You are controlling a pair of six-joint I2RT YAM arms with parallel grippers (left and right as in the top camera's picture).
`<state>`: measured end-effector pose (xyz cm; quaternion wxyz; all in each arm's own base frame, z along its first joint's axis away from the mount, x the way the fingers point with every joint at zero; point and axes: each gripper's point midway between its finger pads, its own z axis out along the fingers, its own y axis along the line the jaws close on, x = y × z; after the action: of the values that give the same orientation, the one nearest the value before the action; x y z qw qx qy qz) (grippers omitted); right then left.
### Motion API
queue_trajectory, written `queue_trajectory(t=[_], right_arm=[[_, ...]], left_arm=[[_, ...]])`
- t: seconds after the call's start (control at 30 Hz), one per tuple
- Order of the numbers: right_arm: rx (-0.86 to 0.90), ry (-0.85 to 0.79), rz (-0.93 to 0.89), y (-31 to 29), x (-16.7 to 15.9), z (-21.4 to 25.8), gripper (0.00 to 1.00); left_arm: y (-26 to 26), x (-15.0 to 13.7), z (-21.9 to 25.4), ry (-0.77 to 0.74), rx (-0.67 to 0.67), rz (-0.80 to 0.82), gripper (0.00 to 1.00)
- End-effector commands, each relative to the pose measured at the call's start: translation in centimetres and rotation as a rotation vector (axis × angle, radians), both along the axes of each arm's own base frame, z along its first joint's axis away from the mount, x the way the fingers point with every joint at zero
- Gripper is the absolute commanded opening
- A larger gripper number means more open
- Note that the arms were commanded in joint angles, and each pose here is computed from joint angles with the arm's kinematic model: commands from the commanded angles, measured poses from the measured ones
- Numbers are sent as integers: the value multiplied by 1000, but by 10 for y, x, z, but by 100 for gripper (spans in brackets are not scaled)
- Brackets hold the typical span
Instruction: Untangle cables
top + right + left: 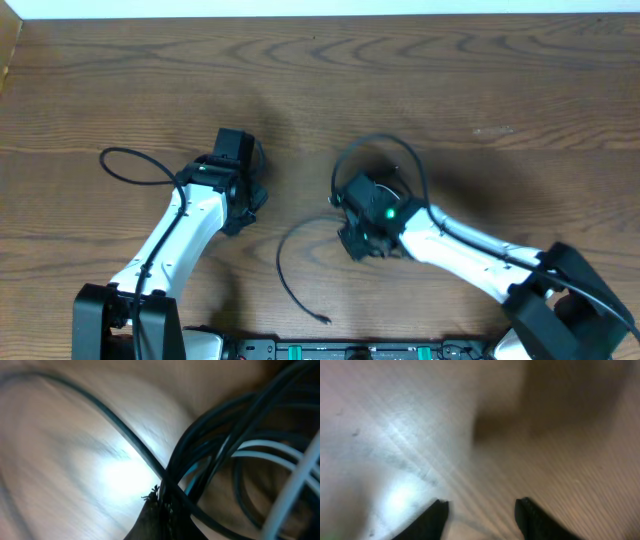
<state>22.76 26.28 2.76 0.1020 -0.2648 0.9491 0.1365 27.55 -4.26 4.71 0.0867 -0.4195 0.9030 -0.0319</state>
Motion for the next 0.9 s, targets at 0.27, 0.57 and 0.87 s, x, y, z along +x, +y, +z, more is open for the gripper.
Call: queue_trajectory(t=[0.27, 0.57, 0.87], right_arm=[[492, 76, -364, 2, 75, 141, 1], [653, 278, -392, 2, 66, 160, 1], [329, -37, -724, -64, 116, 122, 2]], left_arm=[[-113, 11, 43, -269, -527, -784, 41], [-148, 5, 68, -397, -666, -978, 51], [-172, -10, 65, -365, -658, -1041, 61]])
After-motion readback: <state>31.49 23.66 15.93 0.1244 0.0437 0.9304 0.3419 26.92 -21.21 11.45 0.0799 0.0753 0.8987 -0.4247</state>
